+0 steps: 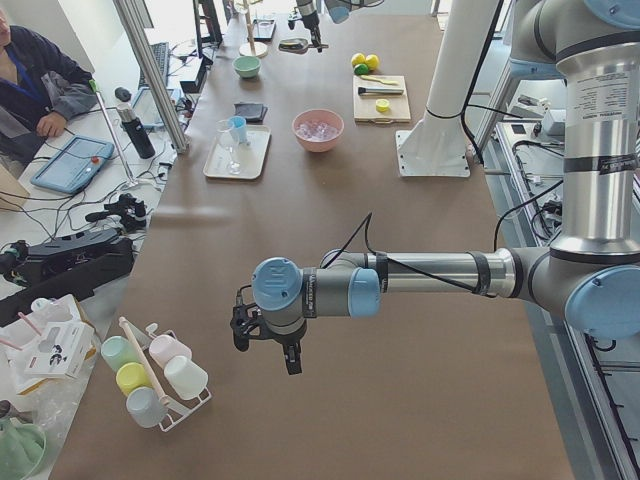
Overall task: Put ice in cup with scoop
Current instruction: 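Carry the empty scoop back and lay it down near the table edge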
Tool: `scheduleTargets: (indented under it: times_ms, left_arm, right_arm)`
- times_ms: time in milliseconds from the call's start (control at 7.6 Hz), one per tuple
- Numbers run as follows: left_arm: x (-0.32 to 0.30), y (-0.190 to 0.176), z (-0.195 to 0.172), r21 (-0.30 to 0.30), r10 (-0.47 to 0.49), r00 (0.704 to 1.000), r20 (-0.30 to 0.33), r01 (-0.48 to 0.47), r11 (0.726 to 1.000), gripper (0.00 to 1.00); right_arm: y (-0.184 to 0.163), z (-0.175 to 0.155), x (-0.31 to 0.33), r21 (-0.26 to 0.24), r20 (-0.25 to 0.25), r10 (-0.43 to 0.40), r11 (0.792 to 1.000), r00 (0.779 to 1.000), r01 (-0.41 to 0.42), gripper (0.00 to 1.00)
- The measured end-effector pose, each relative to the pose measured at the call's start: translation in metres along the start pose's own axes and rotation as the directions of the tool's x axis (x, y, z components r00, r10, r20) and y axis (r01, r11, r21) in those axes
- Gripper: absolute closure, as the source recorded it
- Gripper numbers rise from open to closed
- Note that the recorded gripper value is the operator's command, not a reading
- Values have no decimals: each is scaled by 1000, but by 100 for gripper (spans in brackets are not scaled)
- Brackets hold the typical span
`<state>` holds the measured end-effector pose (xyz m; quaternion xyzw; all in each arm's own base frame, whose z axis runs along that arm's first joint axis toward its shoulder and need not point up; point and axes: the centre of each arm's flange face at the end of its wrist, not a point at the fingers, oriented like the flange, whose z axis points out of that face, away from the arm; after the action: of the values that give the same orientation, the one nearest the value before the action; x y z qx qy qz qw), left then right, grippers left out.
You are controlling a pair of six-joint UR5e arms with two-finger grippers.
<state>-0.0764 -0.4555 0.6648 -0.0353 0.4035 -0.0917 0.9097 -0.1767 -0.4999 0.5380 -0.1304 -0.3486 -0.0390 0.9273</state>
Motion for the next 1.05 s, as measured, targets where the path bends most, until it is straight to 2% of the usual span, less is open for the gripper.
scheduleTargets:
  times_ms: [132,395,526,658,789,1053]
  left_arm:
    - [-1,0,1,-2,-2,1000,-1,2,1000,2]
    - [-2,0,3,-5,-4,1000,-2,4,1000,2]
    - [-3,0,5,-9,-7,1000,-3,7,1000,2]
    - [-4,0,7,-12,-9,1000,-2,9,1000,2]
    - [-5,0,8,-14,-10,1000,-2,10,1000,2]
    - [-5,0,9,-15,-10,1000,-2,10,1000,2]
  right_arm:
    - [5,24,6,-39,25,6,999,1000,-5,100]
    - [6,62,7,-99,42,-1,995,999,6,100]
    - [5,71,9,-113,40,0,994,999,4,87]
    - [3,77,10,-121,38,1,993,999,3,19]
    - [1,82,13,-123,39,0,992,999,5,1]
    - [0,83,13,-120,42,-4,993,999,9,0]
